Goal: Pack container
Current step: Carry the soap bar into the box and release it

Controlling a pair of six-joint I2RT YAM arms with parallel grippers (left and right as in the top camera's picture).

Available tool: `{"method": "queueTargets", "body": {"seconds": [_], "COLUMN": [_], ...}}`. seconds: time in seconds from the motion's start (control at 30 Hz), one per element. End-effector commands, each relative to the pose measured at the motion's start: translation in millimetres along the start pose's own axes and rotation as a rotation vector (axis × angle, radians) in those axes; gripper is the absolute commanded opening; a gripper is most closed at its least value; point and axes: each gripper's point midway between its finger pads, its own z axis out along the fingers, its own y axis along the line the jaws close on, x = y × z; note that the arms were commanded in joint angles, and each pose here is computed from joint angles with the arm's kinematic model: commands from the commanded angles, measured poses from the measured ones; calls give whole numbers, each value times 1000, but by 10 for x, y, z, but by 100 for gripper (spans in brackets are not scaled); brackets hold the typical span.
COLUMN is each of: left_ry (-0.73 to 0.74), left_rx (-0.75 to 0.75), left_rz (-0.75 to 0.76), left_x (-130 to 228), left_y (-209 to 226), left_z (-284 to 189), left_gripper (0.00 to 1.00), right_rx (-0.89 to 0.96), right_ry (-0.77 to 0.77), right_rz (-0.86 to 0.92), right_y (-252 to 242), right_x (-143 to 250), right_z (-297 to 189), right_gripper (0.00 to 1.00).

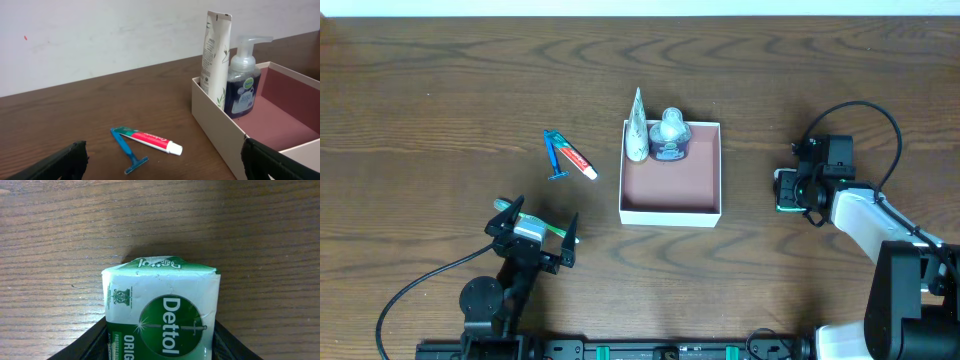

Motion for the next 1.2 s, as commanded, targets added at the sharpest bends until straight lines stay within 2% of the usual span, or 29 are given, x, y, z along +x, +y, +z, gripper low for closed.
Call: {"method": "queueTargets", "body": {"seconds": [0.0,0.3,0.53,1.0,1.17], "left_ry": [48,48,48,48,48], "left_rx": [10,10,10,10,10], "left_rz": [-3,-3,-3,-3,-3], "left_x": [172,172,172,172,172], "left_y": [-17,-17,-17,-17,-17], "left_z": [11,11,11,11,11], "left_gripper": [98,98,98,98,98], "right_rx": [-69,-290,-513,-681,-613], "right_ry": [-26,-50,-57,-97,-91], "right_rz": [24,23,61,51,55], "right_y": [129,567,1001,1711,1860], "right_x": [-205,-713,-891,-1016,-948], "right_z": [-91,-533,-818,-1000,-928], "right_gripper": [40,40,41,40,40]}}
